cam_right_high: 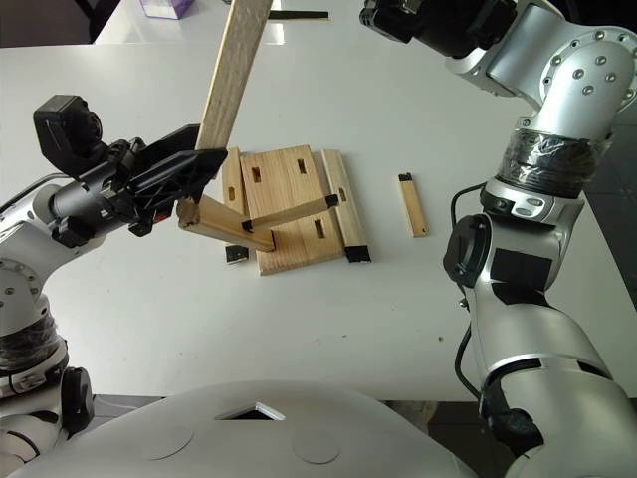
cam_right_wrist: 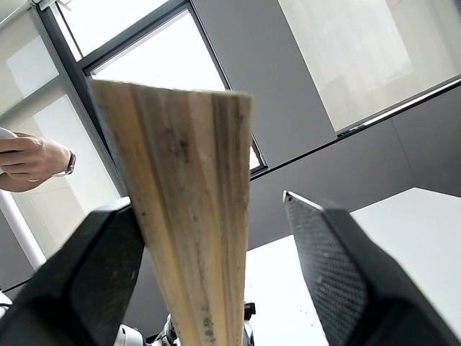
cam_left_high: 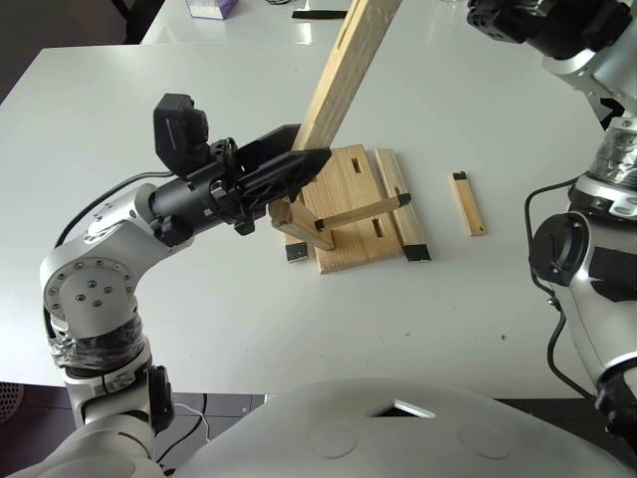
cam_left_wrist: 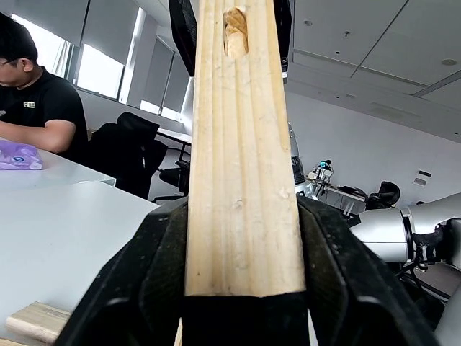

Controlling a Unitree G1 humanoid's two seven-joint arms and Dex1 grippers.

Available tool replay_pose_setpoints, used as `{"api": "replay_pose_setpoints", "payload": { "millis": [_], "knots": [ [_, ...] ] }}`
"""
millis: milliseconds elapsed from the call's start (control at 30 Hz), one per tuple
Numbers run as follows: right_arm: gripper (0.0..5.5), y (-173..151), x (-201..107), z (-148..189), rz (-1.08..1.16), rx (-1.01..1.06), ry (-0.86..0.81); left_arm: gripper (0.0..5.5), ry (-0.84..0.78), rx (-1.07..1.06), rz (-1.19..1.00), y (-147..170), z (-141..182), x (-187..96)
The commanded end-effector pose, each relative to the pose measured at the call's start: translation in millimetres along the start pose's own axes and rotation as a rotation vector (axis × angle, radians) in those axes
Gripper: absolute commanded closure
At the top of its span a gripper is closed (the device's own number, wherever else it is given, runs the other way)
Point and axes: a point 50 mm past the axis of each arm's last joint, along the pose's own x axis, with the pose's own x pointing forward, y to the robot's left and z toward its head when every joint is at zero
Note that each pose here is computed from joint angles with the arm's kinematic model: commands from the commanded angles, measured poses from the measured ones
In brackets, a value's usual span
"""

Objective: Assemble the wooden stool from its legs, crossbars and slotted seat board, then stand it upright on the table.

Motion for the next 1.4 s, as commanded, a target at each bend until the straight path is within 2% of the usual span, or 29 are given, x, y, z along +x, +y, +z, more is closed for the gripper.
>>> {"api": "replay_pose_setpoints", "payload": {
  "millis": [33, 433, 700, 1133, 1167, 1267, 1400],
  "knots": [
    [2.19, 7, 4, 7, 0.004, -0.034, 0.013, 3.44, 0.044, -0.006, 0.016, 0, -6, -1],
    [2.19, 20, 11, 15, 0.056, -0.066, 0.016, 3.44, 0.102, 0.018, 0.042, 6, -6, -4],
    [3.45, 22, 12, 15, 0.03, -0.094, 0.013, 3.44, 0.09, 0.05, 0.041, 6, 1, -1],
    [3.46, 27, 9, 22, -0.003, -0.19, -0.059, 3.44, -0.013, 0.149, 0.165, 17, 23, -2],
    [3.46, 27, 9, 24, -0.008, -0.207, -0.065, 3.08, -0.026, 0.153, 0.172, 18, 26, -4],
    [3.46, 31, 4, 36, -0.033, -0.275, -0.105, 2.48, -0.063, 0.179, 0.232, 25, 38, -7],
    [3.46, 32, -2, 49, -0.072, -0.362, -0.127, 2.46, -0.069, 0.201, 0.281, 29, 42, -10]
  ]
}}
